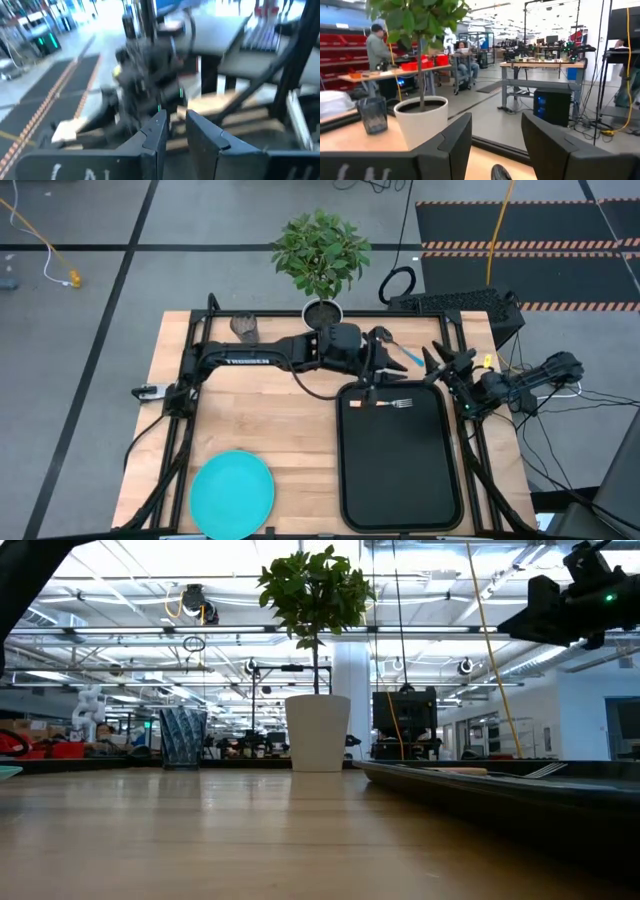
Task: Pick and place plate/cup/fork/spoon on tray
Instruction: Move the black tray to the center of the table
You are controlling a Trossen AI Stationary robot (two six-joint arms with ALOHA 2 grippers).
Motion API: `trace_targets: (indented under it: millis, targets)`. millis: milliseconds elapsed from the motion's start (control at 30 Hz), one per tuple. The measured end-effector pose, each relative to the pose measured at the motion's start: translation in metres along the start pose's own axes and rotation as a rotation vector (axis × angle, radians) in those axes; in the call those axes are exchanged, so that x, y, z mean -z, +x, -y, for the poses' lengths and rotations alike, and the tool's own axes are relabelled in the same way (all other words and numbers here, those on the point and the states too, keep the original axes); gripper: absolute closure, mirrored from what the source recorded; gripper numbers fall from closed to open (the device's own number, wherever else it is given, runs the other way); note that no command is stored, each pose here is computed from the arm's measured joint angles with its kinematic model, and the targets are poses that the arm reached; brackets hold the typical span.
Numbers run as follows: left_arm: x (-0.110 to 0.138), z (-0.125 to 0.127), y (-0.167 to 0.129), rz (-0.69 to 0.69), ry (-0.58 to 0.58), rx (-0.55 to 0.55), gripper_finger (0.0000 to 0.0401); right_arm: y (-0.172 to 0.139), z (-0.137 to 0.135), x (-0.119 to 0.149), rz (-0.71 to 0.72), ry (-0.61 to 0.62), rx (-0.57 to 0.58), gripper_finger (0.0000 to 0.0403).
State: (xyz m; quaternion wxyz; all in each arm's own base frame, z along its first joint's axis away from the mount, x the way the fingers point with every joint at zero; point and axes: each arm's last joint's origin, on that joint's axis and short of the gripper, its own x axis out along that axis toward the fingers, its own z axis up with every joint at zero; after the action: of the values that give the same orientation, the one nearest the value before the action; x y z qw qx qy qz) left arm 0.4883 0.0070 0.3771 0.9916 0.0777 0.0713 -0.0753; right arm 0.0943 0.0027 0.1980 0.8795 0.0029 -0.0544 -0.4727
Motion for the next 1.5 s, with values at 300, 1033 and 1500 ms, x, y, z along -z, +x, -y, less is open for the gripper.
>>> trace_targets:
  millis: [300,1033,1500]
  targets:
    - [0.023,-0.011,0.005,0.351,-0.118,-0.062,0.0325,0.001,-0.01,0.007,-0.01,0.01,-0.079,0.0236]
    - [0.122,0.005,-0.197,-0.249,-0.165,-0.671,0.0325,0.002,-0.011,0.003,0.007,-0.004,-0.07,0.0236]
    - [0.146,-0.05,-0.266,-0.795,-0.422,-0.921,0.0325,0.002,-0.009,-0.003,0.037,0.0,-0.067,0.0236]
